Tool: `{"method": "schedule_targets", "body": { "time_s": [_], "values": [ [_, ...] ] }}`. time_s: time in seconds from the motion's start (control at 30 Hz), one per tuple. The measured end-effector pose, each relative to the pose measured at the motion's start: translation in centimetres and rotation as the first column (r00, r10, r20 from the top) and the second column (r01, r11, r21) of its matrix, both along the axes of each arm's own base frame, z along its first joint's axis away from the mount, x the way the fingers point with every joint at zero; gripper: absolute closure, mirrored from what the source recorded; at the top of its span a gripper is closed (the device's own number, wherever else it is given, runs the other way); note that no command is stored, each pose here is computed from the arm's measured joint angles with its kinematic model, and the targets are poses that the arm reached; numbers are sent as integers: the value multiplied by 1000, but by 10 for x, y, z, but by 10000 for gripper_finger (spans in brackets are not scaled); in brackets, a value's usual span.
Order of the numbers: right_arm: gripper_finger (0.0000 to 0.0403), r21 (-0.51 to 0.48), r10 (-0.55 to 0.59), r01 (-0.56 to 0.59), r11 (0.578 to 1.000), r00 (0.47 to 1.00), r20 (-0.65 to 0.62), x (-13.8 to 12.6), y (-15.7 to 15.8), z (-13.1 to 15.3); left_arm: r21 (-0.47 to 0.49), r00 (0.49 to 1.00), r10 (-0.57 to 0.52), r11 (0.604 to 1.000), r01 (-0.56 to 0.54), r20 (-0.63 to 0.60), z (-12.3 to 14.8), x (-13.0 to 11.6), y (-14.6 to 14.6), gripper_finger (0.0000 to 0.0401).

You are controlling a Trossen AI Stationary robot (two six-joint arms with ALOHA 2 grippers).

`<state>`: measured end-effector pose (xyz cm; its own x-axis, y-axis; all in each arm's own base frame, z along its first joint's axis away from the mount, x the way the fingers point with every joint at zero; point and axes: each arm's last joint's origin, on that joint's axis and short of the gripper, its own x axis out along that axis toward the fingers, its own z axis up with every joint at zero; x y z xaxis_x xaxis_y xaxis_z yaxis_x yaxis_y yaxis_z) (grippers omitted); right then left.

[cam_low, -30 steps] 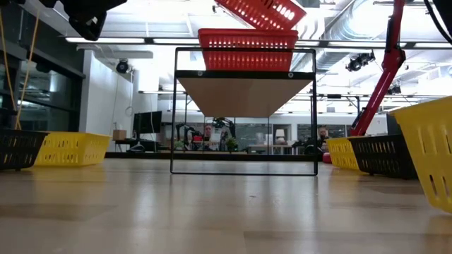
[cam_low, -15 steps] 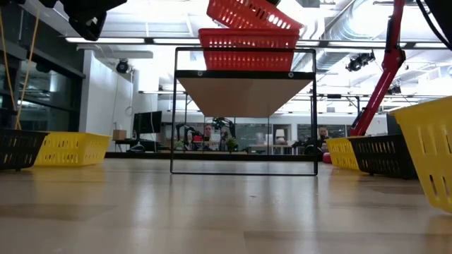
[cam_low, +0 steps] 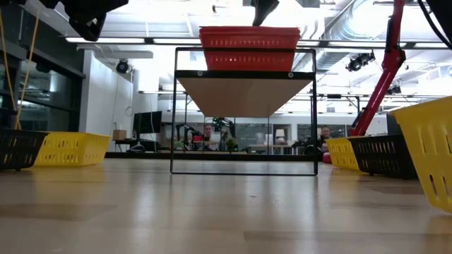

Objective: Stack baskets on shelf by color
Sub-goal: Stack the orange bin on the orange bins on the shelf

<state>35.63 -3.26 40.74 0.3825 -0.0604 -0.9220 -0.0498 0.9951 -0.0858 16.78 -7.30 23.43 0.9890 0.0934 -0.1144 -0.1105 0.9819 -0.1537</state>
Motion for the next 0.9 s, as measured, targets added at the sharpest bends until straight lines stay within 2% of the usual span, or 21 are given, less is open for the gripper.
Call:
{"method": "schedule_targets", "body": {
  "time_s": [0.13, 0.23, 0.33, 0.47, 0.6, 0.7, 0.83, 0.9],
  "values": [
    [242, -15, -5, 5, 1000, 1000, 12, -7, 0, 7, 1, 1000, 0, 1000, 0, -1, 0, 0, 0, 208],
    [252, -27, -1, 3, 1000, 999, 40, -13, 3, 14, 2, 1000, 0, 1000, 0, -4, 0, 0, 0, 208],
    [293, -67, 16, -11, 998, 997, 81, -20, 13, 24, 3, 1000, 0, 1000, 0, -6, -1, 0, 0, 208],
    [386, -112, 72, -56, 992, 987, 144, -25, 34, 34, 4, 1000, 0, 1000, 0, -9, -1, 0, 0, 208],
    [384, -167, 68, -27, 986, 968, 243, -30, 53, 39, 6, 1000, 0, 1000, 0, -13, -1, 0, 0, 208],
    [399, -157, 66, -21, 987, 955, 289, -35, 62, 29, -19, 1000, 3, 1000, -3, -11, -1, 0, 0, 208],
    [399, -163, 31, 33, 986, 925, 378, -52, 61, 21, -17, 1000, 13, 1000, -13, -11, -1, 0, 0, 208],
    [401, -150, 14, 62, 987, 888, 460, -58, 56, 15, 4, 999, 37, 999, -37, -10, -1, 0, 1, 208]
  ]
}}
